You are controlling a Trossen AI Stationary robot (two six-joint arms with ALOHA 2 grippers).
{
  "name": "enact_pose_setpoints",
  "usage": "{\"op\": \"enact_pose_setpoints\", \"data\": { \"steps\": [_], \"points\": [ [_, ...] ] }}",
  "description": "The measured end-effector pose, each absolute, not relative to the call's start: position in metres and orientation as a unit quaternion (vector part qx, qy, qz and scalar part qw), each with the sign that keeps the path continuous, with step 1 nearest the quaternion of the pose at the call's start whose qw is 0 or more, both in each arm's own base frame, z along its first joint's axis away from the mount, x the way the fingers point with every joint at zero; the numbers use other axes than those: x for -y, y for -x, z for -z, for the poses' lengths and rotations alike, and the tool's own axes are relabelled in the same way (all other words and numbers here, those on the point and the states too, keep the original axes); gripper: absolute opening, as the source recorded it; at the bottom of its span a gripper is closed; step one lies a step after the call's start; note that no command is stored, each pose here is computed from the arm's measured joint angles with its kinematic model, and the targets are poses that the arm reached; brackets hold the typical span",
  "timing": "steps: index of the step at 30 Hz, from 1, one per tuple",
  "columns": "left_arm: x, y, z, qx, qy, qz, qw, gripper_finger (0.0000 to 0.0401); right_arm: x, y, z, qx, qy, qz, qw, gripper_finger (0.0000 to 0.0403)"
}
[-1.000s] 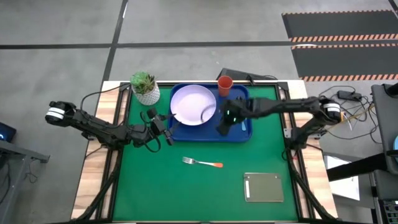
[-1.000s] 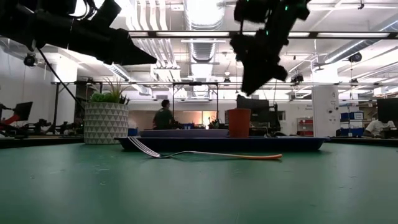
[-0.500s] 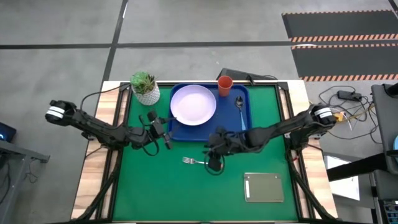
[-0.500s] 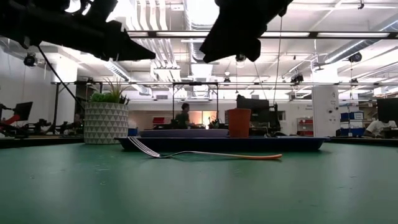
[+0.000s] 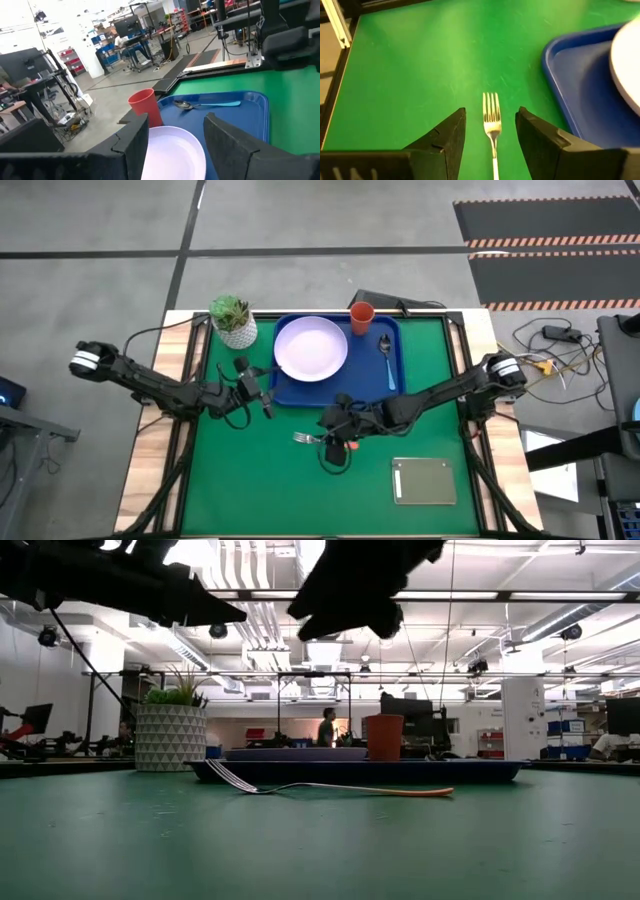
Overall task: Pick and place plate/cup/fork/spoon on tray
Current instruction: Put the orange fork beside the blue spoon
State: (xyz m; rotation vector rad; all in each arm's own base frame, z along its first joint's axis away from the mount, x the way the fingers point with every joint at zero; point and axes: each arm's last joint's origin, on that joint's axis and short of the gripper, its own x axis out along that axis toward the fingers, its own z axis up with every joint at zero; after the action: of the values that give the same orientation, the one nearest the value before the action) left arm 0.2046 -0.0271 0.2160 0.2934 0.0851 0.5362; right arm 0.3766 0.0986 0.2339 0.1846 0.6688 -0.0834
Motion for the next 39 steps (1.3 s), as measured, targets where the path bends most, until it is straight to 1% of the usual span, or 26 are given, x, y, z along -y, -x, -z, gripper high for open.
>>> {"op": "enact_pose_setpoints", "data": {
  "steps": [3, 7, 10, 16, 27, 32, 35, 39],
  "points": [
    [0.027, -0.203, -0.218, -0.039, -0.143, -0.264, 0.953, 0.0169, -0.105, -0.386, -0.232, -0.341, -0.072, 0.034, 0.937, 0.0158],
    [0.026, -0.202, -0.219, -0.035, -0.143, -0.265, 0.953, 0.0169, -0.109, -0.391, -0.222, -0.4, -0.054, 0.043, 0.914, 0.0154],
    [0.026, -0.201, -0.22, -0.034, -0.142, -0.265, 0.953, 0.0169, -0.113, -0.393, -0.205, -0.44, -0.041, 0.049, 0.896, 0.0149],
    [0.026, -0.202, -0.219, -0.035, -0.143, -0.265, 0.953, 0.0169, -0.116, -0.398, -0.174, -0.474, -0.039, 0.06, 0.878, 0.0138],
    [0.027, -0.202, -0.22, -0.034, -0.142, -0.265, 0.953, 0.0169, -0.117, -0.409, -0.129, -0.496, -0.03, 0.072, 0.865, 0.0134],
    [0.027, -0.203, -0.219, -0.035, -0.143, -0.265, 0.953, 0.0169, -0.117, -0.409, -0.127, -0.493, -0.031, 0.072, 0.867, 0.0131],
    [0.027, -0.203, -0.219, -0.036, -0.143, -0.265, 0.953, 0.0169, -0.117, -0.41, -0.128, -0.491, -0.035, 0.074, 0.867, 0.0117],
    [0.027, -0.203, -0.219, -0.036, -0.144, -0.265, 0.953, 0.0169, -0.117, -0.41, -0.128, -0.49, -0.035, 0.074, 0.868, 0.0083]
  ]
}}
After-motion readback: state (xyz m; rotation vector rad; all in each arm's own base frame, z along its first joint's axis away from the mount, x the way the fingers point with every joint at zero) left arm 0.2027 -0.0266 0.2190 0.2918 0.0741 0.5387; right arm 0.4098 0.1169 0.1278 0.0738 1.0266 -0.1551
